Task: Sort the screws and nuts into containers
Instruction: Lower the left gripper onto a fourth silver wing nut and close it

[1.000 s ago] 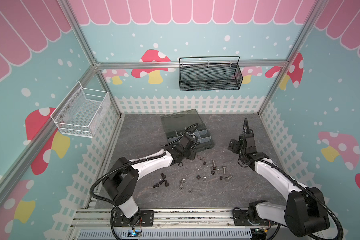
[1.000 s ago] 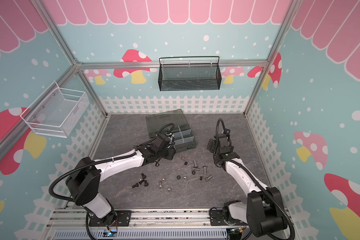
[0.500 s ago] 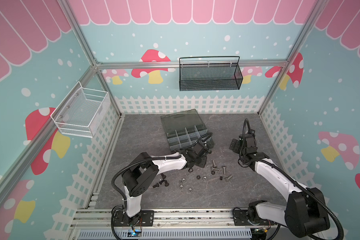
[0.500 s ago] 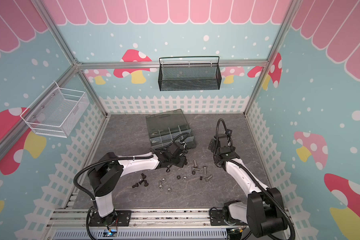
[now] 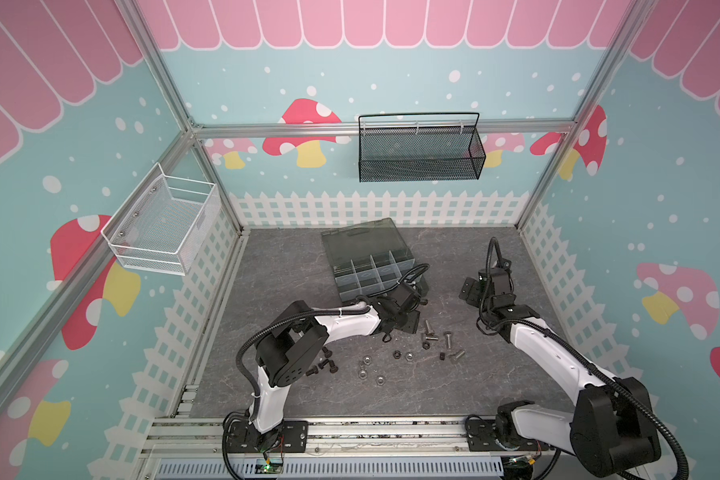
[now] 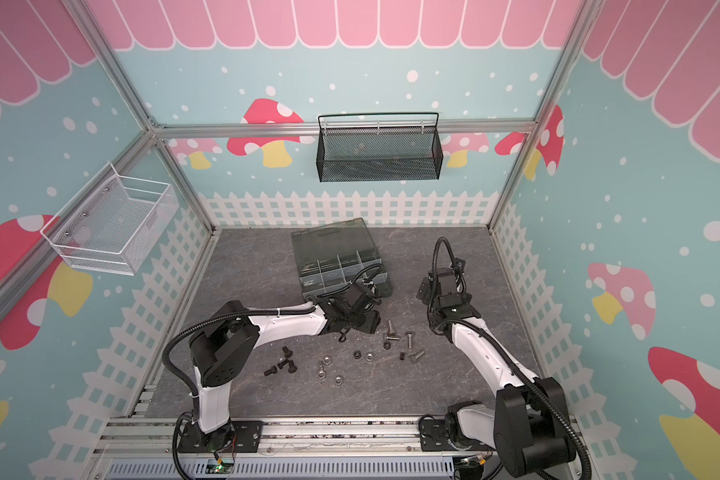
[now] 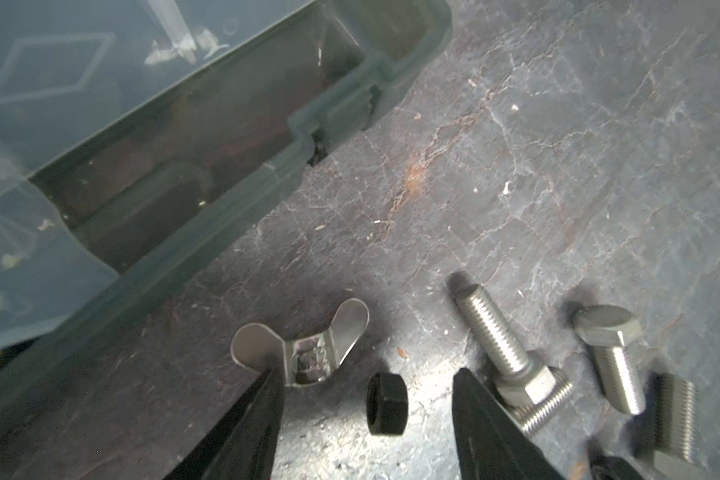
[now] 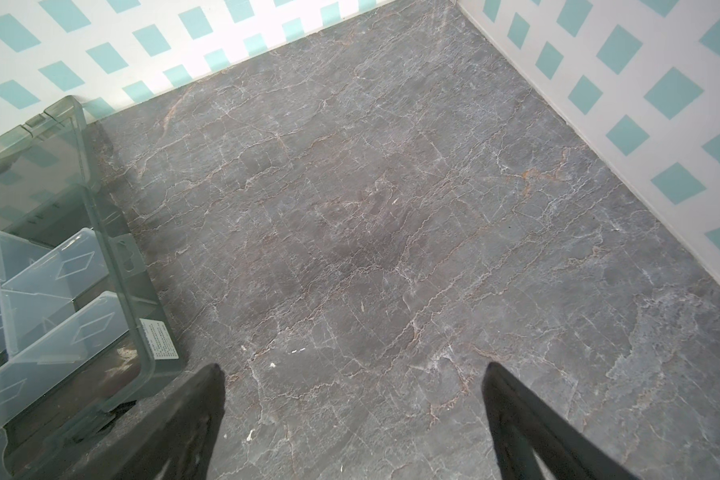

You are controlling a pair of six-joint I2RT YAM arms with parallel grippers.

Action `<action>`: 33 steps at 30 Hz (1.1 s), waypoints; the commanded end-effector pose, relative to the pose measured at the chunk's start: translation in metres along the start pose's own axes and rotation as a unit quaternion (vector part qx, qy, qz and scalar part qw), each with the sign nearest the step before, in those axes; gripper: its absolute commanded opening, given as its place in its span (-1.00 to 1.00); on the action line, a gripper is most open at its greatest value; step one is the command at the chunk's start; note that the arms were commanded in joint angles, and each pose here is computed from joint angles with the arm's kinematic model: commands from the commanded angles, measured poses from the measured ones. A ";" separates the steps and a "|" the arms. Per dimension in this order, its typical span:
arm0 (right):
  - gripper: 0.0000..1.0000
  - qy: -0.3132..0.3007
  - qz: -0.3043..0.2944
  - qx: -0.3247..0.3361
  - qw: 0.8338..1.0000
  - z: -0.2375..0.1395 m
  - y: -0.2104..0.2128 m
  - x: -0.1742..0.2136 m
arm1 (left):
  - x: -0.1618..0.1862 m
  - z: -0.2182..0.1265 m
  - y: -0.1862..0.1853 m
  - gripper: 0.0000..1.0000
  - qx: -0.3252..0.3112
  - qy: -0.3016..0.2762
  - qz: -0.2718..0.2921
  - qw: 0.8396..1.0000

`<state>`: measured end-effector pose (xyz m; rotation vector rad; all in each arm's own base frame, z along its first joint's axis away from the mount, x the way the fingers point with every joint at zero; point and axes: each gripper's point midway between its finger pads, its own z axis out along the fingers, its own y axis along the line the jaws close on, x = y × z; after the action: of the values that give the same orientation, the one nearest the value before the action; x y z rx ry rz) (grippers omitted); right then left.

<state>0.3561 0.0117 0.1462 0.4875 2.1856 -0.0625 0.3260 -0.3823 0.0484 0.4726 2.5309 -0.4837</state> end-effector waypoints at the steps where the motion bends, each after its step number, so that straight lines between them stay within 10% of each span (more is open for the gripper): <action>1: 0.96 0.005 0.007 0.006 1.000 0.000 -0.003 0.006 | 0.004 0.010 0.007 0.31 -0.017 0.016 -0.011 1.000; 17: 0.96 0.004 0.005 0.003 1.000 0.001 -0.001 0.004 | 0.007 0.007 0.009 0.29 -0.023 0.035 0.004 0.999; 33: 0.96 0.002 0.003 -0.001 1.000 -0.001 -0.001 0.004 | -0.013 0.008 0.015 0.29 -0.055 0.065 0.155 0.984</action>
<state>0.3559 0.0123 0.1454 0.4854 2.1887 -0.0594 0.3410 -0.3845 0.0536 0.7616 2.5245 -0.2883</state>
